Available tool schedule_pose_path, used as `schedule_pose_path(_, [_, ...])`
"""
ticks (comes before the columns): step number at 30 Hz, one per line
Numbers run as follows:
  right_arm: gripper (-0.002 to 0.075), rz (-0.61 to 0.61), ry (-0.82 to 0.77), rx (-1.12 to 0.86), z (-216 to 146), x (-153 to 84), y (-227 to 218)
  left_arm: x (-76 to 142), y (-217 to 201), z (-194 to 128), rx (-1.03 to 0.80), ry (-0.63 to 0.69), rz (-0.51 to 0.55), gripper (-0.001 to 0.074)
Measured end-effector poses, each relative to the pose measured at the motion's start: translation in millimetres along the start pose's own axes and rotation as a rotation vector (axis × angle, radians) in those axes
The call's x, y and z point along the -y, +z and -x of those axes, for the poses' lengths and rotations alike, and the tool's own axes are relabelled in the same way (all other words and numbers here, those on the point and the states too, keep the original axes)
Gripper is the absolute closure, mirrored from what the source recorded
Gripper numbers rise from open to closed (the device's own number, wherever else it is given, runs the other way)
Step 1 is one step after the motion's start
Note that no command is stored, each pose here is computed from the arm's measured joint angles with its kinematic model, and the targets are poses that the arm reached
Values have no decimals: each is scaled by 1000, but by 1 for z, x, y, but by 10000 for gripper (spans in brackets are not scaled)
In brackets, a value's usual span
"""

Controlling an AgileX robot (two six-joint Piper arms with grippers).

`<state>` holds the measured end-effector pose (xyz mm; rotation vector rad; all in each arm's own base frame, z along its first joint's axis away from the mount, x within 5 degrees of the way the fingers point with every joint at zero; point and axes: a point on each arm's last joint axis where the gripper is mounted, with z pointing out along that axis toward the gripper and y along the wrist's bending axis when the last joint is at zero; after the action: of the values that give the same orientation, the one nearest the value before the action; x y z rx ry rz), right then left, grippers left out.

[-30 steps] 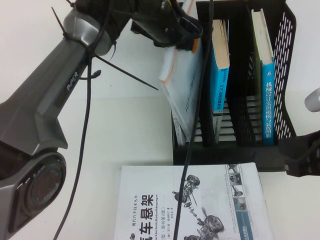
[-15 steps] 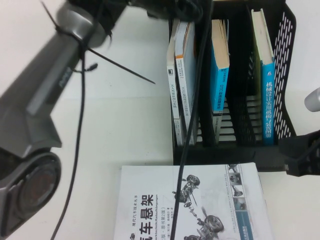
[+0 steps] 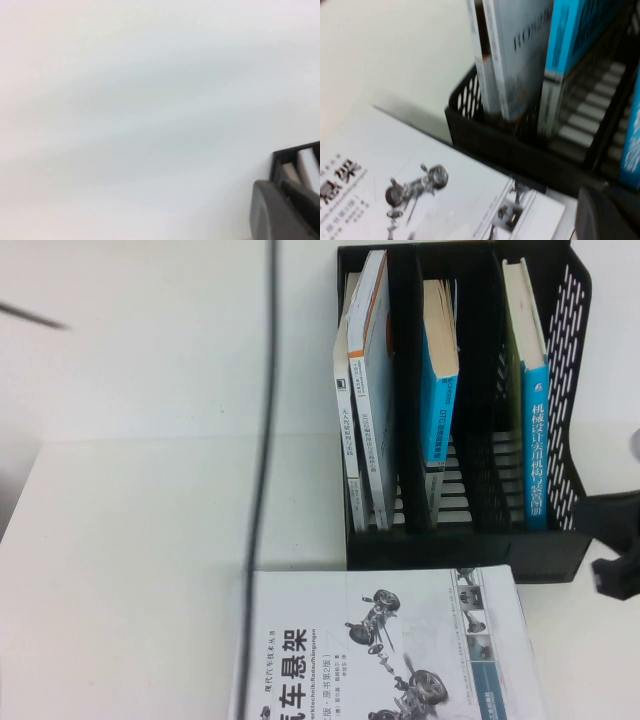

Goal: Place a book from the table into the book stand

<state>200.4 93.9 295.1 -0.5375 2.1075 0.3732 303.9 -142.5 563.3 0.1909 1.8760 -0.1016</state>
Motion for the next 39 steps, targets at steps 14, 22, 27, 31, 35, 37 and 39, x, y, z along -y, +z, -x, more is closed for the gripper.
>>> schedule_pose_path(14, [721, -28, -22, 159, 2, -11, -75, -6, -21, -51, -141, 90, -52, 734])
schedule_pose_path(22, [721, -176, 68, 106, -44, -1, -87, -1, -30, -127, -62, 43, -216, 734])
schedule_pose_path(27, [721, -199, 75, 85, -76, 0, -86, 0, -27, -180, -4, 21, -267, 734])
schedule_pose_path(31, [721, -213, 56, 77, -97, 1, -86, 2, -23, -214, 24, 10, -300, 735])
schedule_pose_path(35, [721, -214, 107, 64, -111, 1, -83, 3, -17, -235, 20, 11, -315, 735])
schedule_pose_path(37, [721, -214, 146, 44, -116, 1, -81, 3, -16, -239, 19, 10, -318, 735])
schedule_pose_path(39, [721, -217, 162, 22, -119, 1, -81, 4, -16, -239, 29, 9, -321, 736])
